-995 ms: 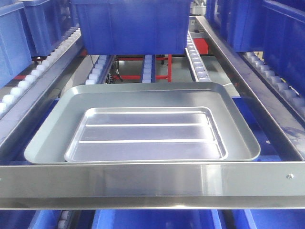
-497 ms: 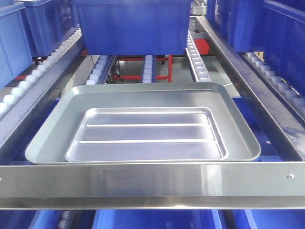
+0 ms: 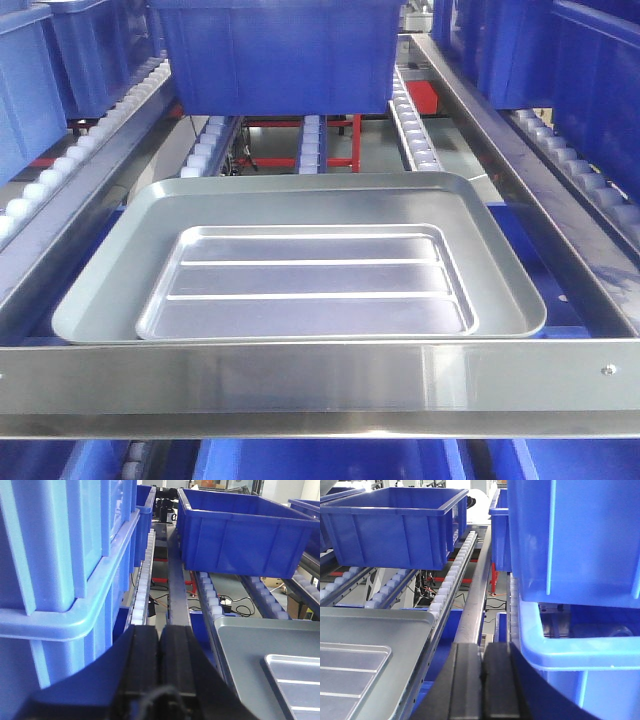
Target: Grab silver tray and stack on right shelf
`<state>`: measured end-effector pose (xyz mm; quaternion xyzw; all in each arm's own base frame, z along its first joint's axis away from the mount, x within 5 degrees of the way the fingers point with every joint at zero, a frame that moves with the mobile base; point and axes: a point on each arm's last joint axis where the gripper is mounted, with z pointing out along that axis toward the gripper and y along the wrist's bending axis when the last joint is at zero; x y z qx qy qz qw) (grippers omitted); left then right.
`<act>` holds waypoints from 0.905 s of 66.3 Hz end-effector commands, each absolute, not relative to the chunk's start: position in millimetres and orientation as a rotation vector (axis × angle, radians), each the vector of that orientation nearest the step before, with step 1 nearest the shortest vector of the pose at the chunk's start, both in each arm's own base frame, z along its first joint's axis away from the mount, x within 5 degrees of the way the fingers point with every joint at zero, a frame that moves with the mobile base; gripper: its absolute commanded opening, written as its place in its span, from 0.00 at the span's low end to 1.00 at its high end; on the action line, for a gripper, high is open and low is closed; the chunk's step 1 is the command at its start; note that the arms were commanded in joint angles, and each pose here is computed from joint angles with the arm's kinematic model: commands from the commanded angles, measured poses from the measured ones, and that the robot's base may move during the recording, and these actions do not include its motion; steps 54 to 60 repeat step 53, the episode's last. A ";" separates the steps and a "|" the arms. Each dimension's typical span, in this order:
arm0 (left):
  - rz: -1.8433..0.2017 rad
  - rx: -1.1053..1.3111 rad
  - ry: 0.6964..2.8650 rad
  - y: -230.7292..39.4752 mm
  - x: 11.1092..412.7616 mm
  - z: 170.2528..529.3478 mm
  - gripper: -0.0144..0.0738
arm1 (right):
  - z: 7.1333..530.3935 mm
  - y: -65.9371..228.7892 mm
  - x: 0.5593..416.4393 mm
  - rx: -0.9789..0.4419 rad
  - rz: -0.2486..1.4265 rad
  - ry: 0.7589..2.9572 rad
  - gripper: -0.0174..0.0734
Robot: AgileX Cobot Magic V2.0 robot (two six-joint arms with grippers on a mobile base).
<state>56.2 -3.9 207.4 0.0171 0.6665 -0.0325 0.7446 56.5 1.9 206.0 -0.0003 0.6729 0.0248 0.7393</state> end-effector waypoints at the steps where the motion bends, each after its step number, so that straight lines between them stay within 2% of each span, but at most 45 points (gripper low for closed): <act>1: -0.093 0.027 1.383 -4.1 55.1 207.5 0.06 | 215.4 1.9 53.7 0.001 0.057 1.367 0.25; 60: -0.078 0.043 1.375 -4.3 55.0 208.1 0.06 | 215.4 1.9 53.7 0.001 0.057 1.367 0.25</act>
